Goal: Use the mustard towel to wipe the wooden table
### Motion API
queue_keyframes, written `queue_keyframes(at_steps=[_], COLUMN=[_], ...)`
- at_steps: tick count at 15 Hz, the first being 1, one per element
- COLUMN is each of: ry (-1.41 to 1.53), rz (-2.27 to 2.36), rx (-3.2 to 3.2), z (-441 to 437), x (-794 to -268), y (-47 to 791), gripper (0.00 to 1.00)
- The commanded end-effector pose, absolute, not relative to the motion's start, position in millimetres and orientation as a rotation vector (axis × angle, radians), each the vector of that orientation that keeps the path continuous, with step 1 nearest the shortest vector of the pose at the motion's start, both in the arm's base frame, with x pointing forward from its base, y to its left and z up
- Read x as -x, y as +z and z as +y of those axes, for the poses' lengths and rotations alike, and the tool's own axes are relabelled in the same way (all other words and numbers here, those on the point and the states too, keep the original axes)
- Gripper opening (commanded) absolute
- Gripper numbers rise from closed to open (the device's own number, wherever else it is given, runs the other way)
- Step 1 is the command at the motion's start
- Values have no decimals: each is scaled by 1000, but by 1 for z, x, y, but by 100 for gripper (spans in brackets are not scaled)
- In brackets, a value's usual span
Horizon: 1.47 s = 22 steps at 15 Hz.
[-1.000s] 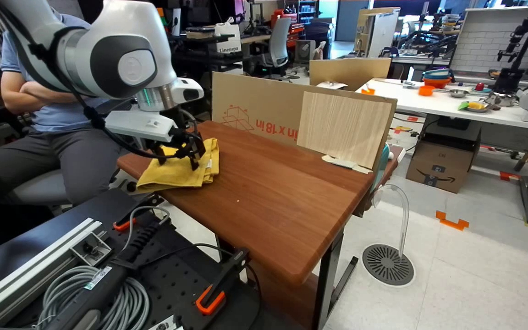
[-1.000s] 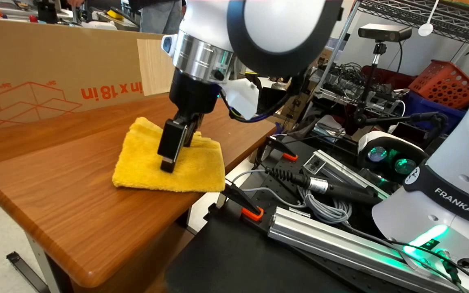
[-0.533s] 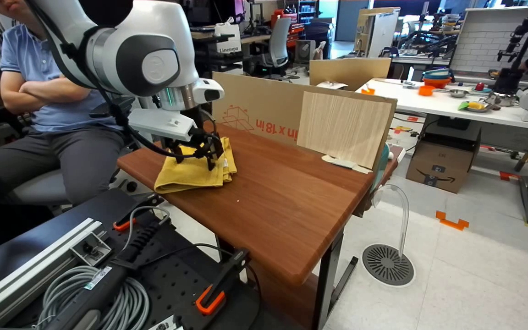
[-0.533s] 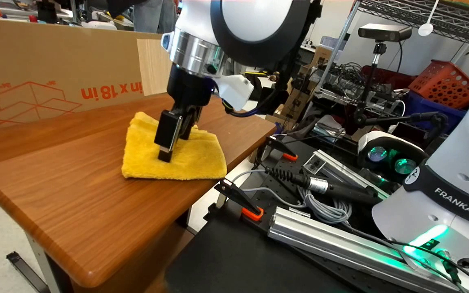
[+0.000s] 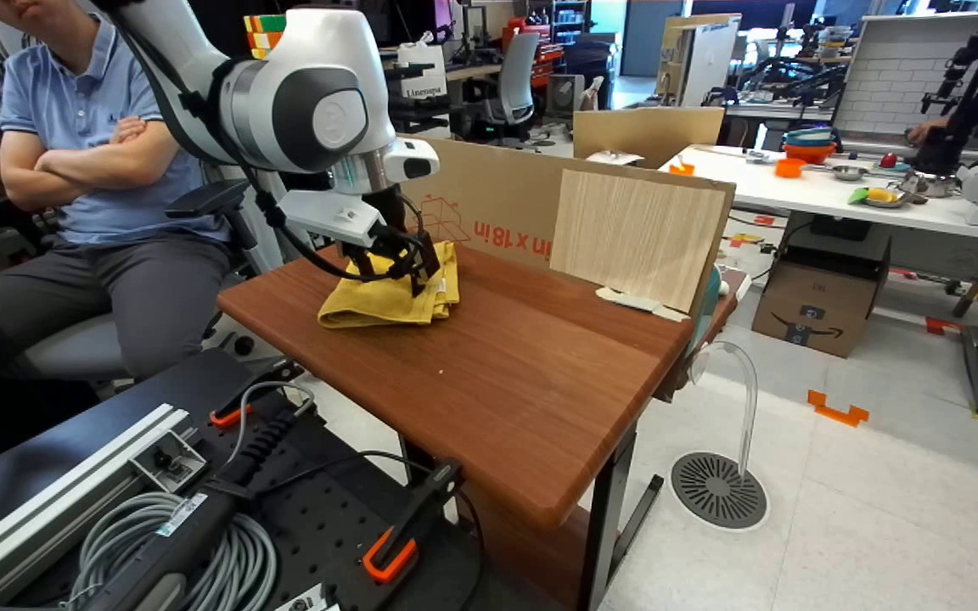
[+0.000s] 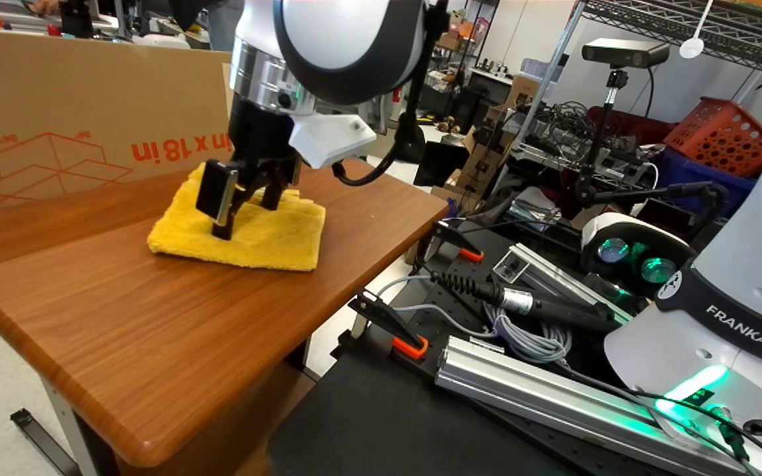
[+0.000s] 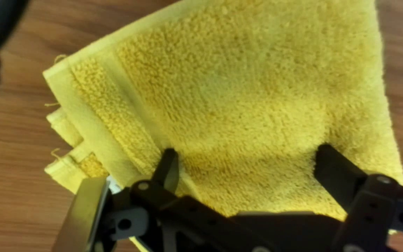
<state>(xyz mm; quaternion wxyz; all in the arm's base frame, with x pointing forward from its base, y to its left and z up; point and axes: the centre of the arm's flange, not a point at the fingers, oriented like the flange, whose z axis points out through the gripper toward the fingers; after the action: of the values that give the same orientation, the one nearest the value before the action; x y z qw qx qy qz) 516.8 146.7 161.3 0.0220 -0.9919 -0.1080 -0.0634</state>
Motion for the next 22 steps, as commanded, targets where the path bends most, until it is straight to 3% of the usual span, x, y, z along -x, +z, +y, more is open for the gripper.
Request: queue_keyframes(at_steps=[1,12,17,22], ry=[-177,-74,57,-99], rz=[-204,273,-23,-493], rx=[3111,3245,3302,3224], z=[154,-60,-21,93], x=[-549,-496,-453,-437], y=[137,131,110,131], gripper=[100,100,100,100])
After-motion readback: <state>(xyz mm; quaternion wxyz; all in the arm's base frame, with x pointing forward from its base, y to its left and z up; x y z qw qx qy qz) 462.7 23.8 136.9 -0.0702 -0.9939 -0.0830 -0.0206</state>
